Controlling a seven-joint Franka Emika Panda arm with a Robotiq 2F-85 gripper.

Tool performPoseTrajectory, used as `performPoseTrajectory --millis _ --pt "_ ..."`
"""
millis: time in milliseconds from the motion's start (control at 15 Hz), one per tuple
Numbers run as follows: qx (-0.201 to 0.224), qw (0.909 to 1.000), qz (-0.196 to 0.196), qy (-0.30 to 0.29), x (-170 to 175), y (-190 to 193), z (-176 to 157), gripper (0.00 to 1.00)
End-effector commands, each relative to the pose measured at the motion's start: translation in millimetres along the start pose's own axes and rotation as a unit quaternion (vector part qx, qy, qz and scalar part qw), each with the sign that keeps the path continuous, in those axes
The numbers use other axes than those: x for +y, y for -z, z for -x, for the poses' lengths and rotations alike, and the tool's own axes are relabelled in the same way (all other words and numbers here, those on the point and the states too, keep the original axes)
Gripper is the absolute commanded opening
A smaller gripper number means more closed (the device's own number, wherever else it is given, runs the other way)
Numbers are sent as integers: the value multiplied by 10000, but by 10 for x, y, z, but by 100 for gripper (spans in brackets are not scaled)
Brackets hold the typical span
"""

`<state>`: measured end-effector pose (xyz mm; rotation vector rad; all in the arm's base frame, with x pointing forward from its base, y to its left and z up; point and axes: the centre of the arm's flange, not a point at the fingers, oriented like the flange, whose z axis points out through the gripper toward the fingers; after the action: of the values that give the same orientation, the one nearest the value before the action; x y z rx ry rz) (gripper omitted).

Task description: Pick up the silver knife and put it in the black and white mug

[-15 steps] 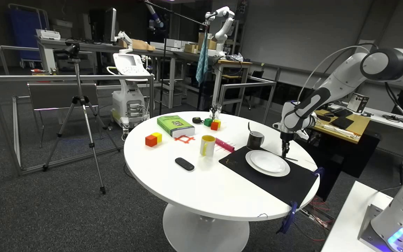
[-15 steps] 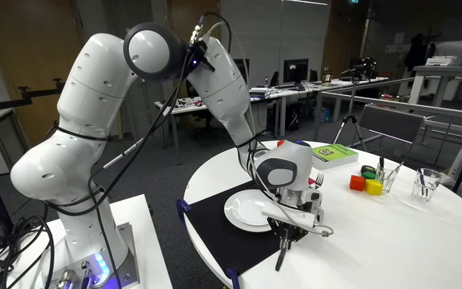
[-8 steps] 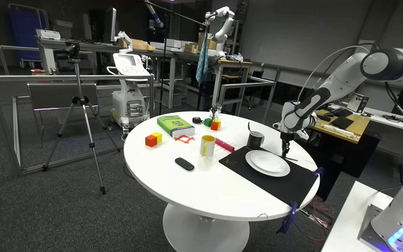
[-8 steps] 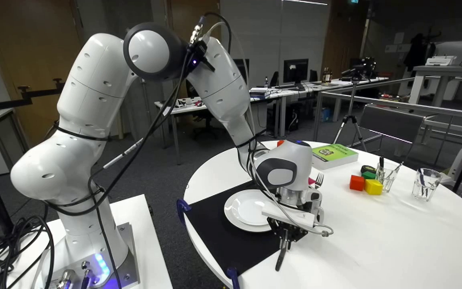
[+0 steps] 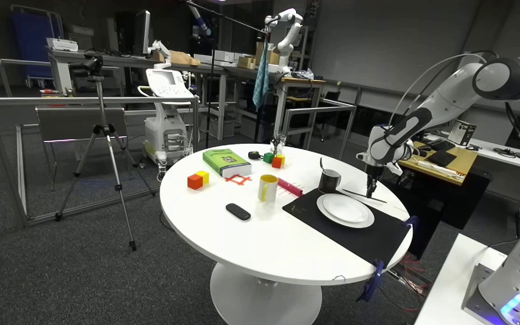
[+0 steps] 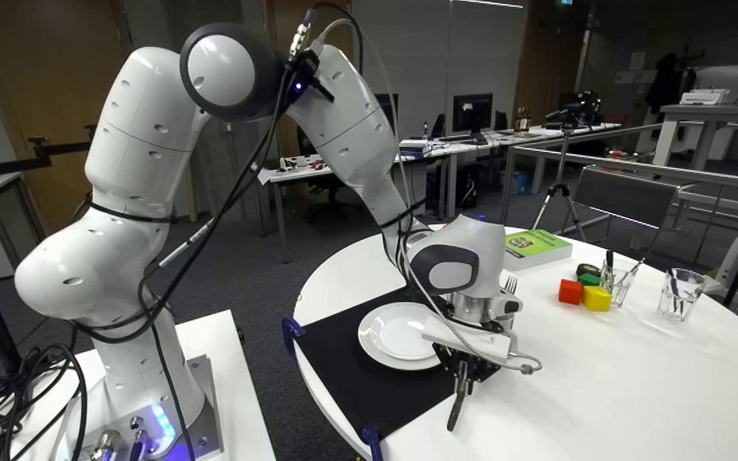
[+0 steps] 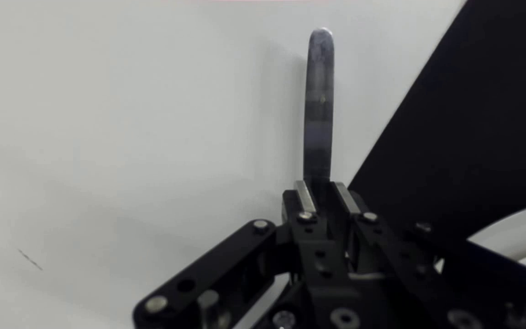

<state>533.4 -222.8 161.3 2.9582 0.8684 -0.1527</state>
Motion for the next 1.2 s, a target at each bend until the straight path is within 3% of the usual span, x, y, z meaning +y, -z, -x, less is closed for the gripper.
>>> performPoseTrajectory --millis 0,600,1133 --pt "299 9995 68 9 -28 276 257 4" --pt "629 9979 113 -74 -22 582 423 4" --pt "1069 9927 472 -301 68 1092 432 4"
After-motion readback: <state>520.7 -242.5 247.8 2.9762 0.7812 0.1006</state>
